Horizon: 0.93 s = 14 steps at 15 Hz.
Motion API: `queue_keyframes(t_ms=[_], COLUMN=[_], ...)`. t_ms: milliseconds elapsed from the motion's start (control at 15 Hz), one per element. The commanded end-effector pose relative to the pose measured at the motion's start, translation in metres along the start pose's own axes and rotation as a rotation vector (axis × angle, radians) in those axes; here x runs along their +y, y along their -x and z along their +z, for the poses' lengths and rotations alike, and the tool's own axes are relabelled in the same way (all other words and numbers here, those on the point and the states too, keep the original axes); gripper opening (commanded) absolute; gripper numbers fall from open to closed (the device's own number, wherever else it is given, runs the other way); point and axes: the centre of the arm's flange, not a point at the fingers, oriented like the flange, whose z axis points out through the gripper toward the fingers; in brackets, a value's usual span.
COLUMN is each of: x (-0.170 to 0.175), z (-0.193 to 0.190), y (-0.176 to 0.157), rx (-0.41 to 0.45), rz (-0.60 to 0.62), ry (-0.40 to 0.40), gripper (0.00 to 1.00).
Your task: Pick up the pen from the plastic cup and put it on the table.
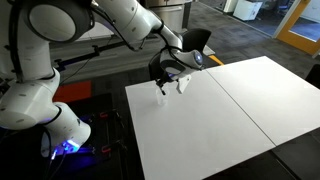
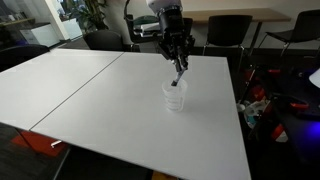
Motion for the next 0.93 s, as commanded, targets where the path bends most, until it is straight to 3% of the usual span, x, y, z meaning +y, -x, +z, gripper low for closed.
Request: queue_keyframes(t_ms=[0,400,867], x=[-0.017,0.000,-0.011], z=[-0.019,-0.049,-0.075], y=[-0.034,-0.074,-0.049], rx=[0.013,0.026,-0.044], rz=[-0.062,-0.100,0.167], ry=[0.056,0.174,0.438], gripper=[0.05,0.05,0.05])
